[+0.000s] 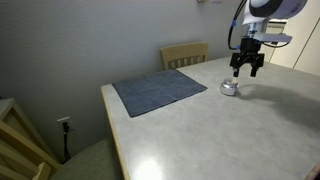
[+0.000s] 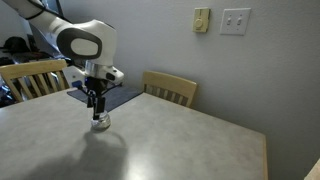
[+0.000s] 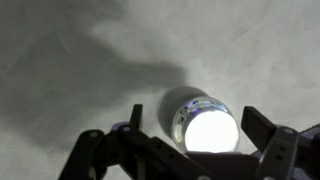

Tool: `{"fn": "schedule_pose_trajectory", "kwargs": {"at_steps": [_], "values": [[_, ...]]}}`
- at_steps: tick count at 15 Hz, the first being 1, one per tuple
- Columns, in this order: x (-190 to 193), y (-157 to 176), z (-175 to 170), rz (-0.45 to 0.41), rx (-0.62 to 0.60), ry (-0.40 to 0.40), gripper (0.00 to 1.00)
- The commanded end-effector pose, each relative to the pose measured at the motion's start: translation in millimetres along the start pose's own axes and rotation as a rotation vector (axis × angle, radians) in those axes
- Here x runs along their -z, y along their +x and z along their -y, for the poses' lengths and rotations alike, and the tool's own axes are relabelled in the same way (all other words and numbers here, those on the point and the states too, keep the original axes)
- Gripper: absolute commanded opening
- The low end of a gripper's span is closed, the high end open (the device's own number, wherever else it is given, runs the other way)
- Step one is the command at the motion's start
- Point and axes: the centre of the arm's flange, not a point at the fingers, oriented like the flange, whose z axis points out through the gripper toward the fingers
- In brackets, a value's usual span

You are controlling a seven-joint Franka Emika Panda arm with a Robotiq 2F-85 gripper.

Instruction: Take the lid off the container and put it on the table

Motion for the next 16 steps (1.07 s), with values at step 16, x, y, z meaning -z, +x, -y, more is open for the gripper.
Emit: {"fn": "schedule_pose_trajectory", "kwargs": {"at_steps": [16], "values": [[-40.6, 58.7, 50.3, 0.114, 0.014, -0.077, 1.0]]}}
